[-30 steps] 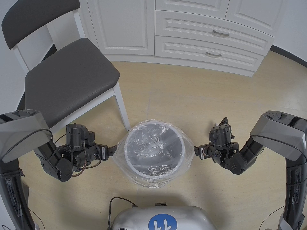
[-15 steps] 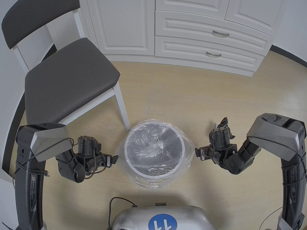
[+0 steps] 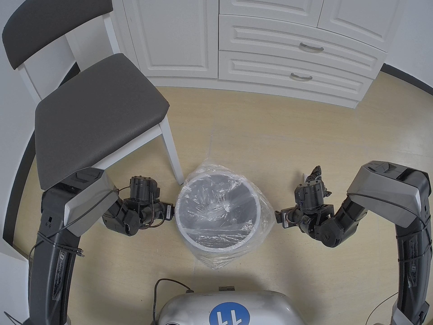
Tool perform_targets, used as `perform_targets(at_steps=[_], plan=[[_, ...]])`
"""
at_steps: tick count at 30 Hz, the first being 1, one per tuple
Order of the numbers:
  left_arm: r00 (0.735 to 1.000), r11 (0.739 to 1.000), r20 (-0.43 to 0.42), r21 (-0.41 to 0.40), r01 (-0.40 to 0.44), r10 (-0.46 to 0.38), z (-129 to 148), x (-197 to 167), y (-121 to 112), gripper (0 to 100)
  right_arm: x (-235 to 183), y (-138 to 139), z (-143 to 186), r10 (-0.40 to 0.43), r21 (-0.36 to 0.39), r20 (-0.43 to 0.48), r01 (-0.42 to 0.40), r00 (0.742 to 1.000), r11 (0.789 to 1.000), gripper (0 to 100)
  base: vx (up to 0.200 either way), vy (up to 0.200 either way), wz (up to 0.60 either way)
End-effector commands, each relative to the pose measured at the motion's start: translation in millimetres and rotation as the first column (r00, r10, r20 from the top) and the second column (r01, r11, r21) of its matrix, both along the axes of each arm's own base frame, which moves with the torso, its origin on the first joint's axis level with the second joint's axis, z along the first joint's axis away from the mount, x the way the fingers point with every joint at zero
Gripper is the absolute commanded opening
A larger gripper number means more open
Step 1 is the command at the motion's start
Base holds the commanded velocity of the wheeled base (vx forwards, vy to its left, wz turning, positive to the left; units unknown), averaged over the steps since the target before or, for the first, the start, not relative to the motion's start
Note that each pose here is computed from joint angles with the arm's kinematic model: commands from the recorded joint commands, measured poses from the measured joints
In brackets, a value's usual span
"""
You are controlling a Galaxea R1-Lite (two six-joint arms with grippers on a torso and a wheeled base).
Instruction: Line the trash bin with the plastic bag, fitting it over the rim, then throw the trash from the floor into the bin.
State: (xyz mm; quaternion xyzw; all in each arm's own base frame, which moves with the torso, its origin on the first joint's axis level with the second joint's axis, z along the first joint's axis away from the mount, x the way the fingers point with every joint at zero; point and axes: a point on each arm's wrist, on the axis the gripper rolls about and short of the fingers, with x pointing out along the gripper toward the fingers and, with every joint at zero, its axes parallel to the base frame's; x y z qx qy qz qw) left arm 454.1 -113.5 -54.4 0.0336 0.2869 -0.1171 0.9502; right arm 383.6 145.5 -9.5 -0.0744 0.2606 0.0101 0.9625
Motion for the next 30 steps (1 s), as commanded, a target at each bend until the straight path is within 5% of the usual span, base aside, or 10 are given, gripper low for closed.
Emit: perform_targets(at_steps=[1,11,17,21,30], plan=[[1.000,1.000,0.010,-0.009,0.015,-0.015,-6.9,9.6,-11.8,100,-1.1,1.9,0.7,0.005,0.001,0.001,-0.005,1.000,1.000,100,0.000,0.000,0.00],[0.999,0.996,-0.011,-0.072,-0.051,0.050,12.4,-6.1,6.2,100,-16.7,9.4,19.3,0.033,0.011,0.019,-0.033,0.999,0.999,100,0.000,0.000,0.00],[0.997,0.988,0.038,-0.139,-0.067,0.073,37.8,-46.4,23.8,100,-27.3,18.2,51.4,0.058,0.037,0.124,-0.063,0.991,0.997,100,0.000,0.000,0.00],[0.998,0.987,0.045,-0.156,-0.037,0.045,47.0,-67.4,28.3,100,-37.6,33.1,71.2,0.131,-0.006,0.153,-0.131,0.979,0.991,100,0.000,0.000,0.00],[0.996,0.991,0.086,-0.130,-0.025,0.037,62.0,-100.8,40.0,100,-67.8,102.3,106.1,0.335,-0.088,0.074,-0.328,0.939,0.941,100,0.000,0.000,0.00]])
